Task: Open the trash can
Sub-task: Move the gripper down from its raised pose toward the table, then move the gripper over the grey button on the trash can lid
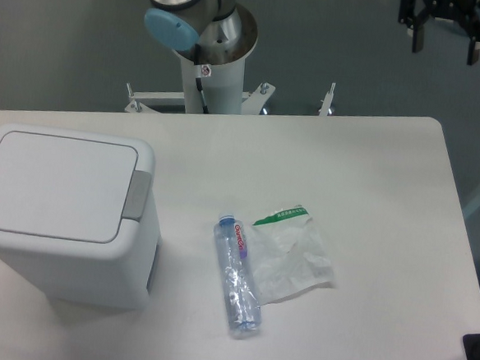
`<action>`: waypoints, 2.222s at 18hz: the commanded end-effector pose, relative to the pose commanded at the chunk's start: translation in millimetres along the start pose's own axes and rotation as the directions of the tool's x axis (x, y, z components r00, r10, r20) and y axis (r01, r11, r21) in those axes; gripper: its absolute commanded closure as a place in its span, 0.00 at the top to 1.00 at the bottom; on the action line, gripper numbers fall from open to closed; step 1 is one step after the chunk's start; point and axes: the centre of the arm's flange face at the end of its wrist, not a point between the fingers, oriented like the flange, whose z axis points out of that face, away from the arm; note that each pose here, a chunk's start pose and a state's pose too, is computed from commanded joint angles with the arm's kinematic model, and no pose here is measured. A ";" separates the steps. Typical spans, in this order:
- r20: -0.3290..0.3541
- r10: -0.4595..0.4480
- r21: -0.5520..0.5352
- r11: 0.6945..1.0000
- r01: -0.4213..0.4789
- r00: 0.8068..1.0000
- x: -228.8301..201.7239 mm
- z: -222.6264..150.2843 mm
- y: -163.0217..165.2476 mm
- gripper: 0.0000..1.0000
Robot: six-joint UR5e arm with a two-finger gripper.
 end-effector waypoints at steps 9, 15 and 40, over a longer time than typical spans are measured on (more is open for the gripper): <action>-0.008 -0.293 0.045 0.955 0.293 0.956 -8.0 -0.9 -53.5 1.00; -0.019 -0.630 0.132 0.768 0.627 0.776 -12.0 15.2 -132.7 1.00; -0.285 -0.732 0.115 0.614 0.781 0.619 58.4 62.8 -342.5 1.00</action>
